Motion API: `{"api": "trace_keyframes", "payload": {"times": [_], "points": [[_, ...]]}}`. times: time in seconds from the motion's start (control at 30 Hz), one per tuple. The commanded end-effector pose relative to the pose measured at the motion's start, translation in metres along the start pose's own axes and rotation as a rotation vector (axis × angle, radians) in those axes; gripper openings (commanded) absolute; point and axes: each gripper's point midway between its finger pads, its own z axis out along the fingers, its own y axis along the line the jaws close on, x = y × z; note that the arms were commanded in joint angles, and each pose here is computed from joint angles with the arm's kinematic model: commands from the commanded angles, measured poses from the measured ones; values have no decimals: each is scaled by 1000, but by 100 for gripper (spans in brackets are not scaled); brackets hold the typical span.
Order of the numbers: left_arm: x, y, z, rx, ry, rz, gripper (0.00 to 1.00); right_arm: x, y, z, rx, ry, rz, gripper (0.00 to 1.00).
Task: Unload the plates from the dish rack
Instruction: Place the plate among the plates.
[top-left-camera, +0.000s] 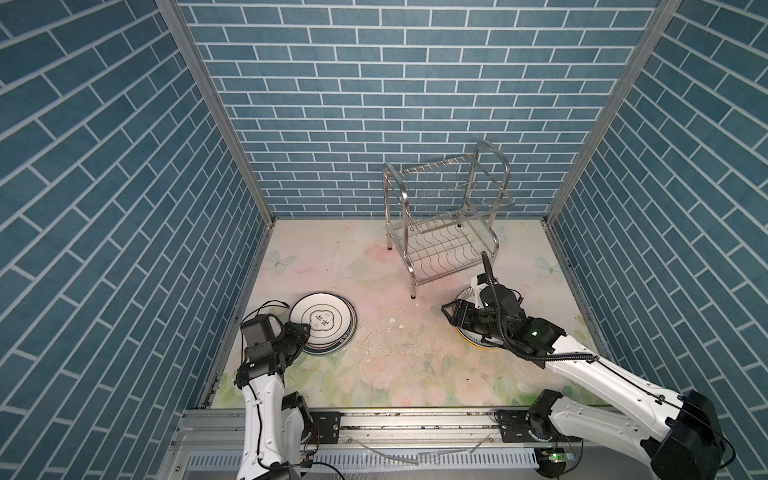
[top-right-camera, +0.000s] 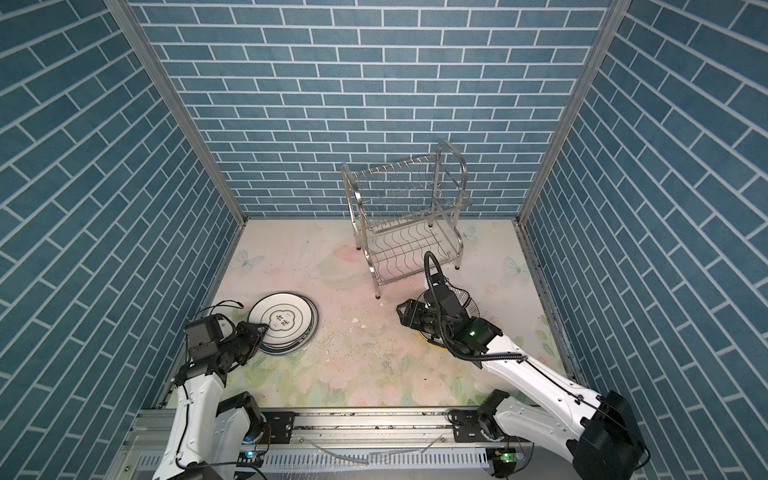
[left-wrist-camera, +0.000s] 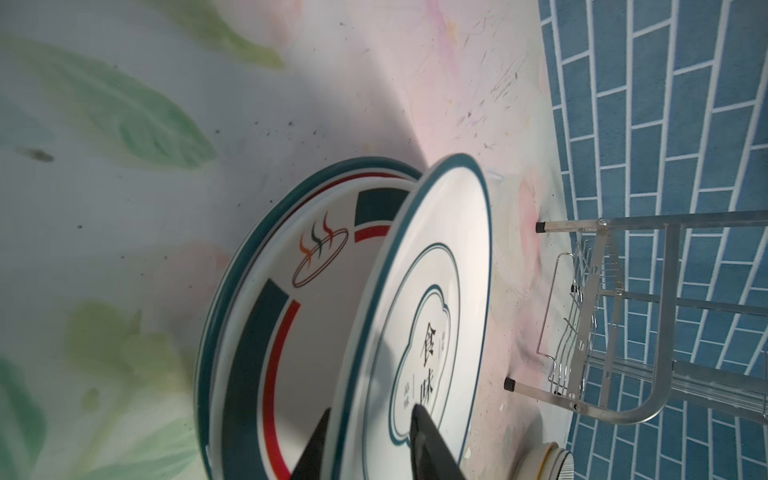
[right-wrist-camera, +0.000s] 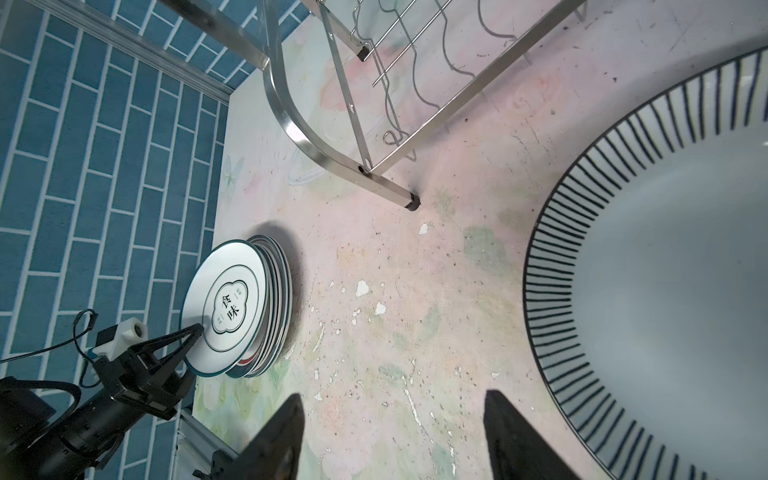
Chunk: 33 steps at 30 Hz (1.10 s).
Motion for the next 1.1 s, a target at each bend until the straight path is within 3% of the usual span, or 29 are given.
{"api": "trace_keyframes", "payload": {"times": [0.0,0.13,0.3,0.6,0.63,0.67,0.7,0.87,1.07], "points": [[-5,2,-3,-26,-18,13,36,1,-19,-6,67,-8,-29,69],[-3,7,-4,-56,-12,1,56,-7,-33,-14,127,-33,-32,71],[-3,11,-7,-86,-16,-12,68,-18,-46,-21,166,-62,-28,73],[-9,9,-17,-114,-50,-5,71,-30,-70,-19,194,-60,12,74],[-9,10,-18,-120,-51,-6,75,-33,-73,-20,202,-64,13,74],[-9,11,-17,-127,-50,-9,93,-34,-77,-21,214,-66,16,74],[-8,13,-16,-135,-40,-14,99,-37,-80,-23,225,-71,19,74],[-6,17,-14,-159,-20,-24,99,-49,-97,-30,264,-96,39,74],[-20,7,-31,-186,-79,4,99,-65,-129,-41,365,-140,86,75]]}}
